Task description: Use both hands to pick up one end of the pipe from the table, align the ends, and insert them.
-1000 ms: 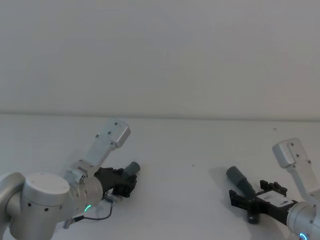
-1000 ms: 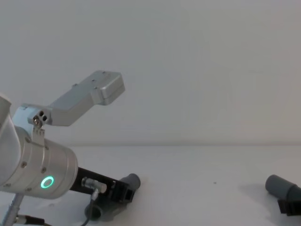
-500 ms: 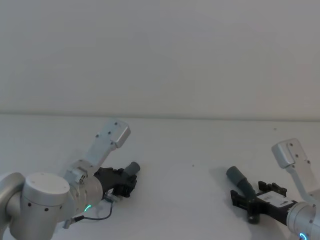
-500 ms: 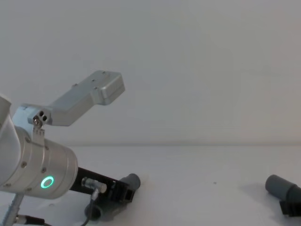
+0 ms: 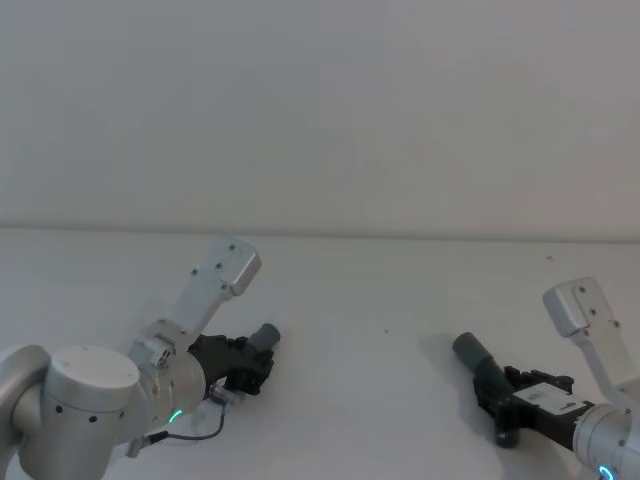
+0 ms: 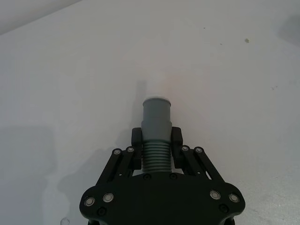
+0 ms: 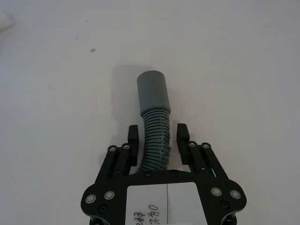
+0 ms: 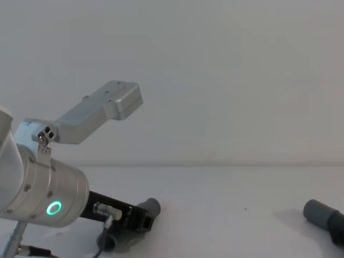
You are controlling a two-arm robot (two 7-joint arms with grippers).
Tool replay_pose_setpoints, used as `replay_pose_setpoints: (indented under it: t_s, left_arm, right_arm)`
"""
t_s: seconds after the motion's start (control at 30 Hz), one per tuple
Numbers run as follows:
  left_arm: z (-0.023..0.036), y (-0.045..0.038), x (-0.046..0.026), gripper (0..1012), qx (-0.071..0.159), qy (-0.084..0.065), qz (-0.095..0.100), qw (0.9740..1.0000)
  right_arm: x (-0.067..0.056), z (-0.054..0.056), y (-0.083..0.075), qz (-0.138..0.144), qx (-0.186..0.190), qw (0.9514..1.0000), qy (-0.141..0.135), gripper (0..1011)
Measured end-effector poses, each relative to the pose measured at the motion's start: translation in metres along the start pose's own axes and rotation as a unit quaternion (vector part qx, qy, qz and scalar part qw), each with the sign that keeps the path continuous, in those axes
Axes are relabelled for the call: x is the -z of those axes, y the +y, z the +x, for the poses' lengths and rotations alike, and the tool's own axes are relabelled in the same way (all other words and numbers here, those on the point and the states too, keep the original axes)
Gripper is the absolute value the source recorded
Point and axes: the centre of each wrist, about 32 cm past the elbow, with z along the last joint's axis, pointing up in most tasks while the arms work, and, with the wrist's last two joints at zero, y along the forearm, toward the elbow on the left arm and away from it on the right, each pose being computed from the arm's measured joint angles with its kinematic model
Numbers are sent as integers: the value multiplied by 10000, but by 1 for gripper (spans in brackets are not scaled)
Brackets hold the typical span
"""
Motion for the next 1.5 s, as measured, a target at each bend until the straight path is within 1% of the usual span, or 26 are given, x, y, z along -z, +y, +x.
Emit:
replay_pose_setpoints:
  t_s: [0.1, 0.2, 0.23, 0.5, 0.63, 0.8, 0.83, 0.9, 0.93, 1.0, 1.03, 1.13, 1.17, 1.23, 1.27, 1.33, 1.43, 1.47, 1.5]
  left_arm:
    - [0, 0, 0, 351, 0, 0, 0, 10000]
    - [0, 0, 0, 348, 0, 0, 0, 10000]
    - [0, 0, 0, 351, 0, 0, 0, 10000]
    - [0, 1, -1, 348, 0, -1, -1, 10000]
    - [-10, 4, -6, 351, 22, -27, -8, 10000]
    - [-33, 27, -42, 351, 60, -98, -65, 9999]
    - [-42, 42, -65, 351, 74, -126, -104, 9998]
    - [-48, 57, -87, 348, 89, -149, -136, 9998]
    - [-54, 76, -113, 348, 108, -175, -172, 9996]
    - [-60, 95, -139, 348, 129, -200, -207, 9995]
    - [-65, 115, -166, 348, 149, -226, -245, 9993]
    - [-68, 145, -205, 351, 172, -270, -304, 9990]
    - [-68, 171, -239, 348, 184, -312, -357, 9987]
    - [-68, 195, -268, 351, 201, -358, -403, 9983]
    - [-67, 218, -296, 348, 211, -409, -445, 9979]
    - [-63, 237, -318, 348, 228, -463, -477, 9975]
    - [-44, 285, -371, 348, 279, -636, -564, 9960]
    - [-44, 285, -371, 348, 279, -636, -564, 9960]
    - [-30, 305, -392, 351, 314, -723, -606, 9950]
  right_arm:
    - [0, 0, 1, -2, -1, 10000, -1, 408]
    - [0, 1, 1, -4, -2, 10000, -1, 297]
    - [-1, 1, 1, -3, -1, 10000, -1, 283]
    - [-1, 1, 2, -3, -1, 10000, -2, 282]
    - [1, 2, 3, 11, -6, 10000, -2, 283]
    - [13, 2, 3, 120, -17, 9999, -24, 282]
    - [18, 4, 1, 169, -24, 9998, -33, 282]
    - [24, 6, -1, 228, -32, 9997, -47, 283]
    - [29, 9, -4, 303, -36, 9995, -71, 282]
    - [30, 17, -15, 424, -41, 9990, -111, 282]
    - [30, 17, -15, 424, -41, 9990, -111, 283]
    - [26, 36, -41, 579, -46, 9981, -182, 282]
    - [20, 51, -57, 681, -58, 9974, -231, 283]
    - [13, 70, -79, 769, -72, 9966, -289, 282]
    - [6, 89, -99, 844, -86, 9958, -344, 282]
    - [0, 117, -125, 903, -108, 9950, -412, 282]
    - [-9, 169, -171, 993, -161, 9934, -545, 282]
    - [-10, 184, -184, 1004, -176, 9931, -580, 283]
    - [-15, 219, -214, 1025, -211, 9923, -665, 282]
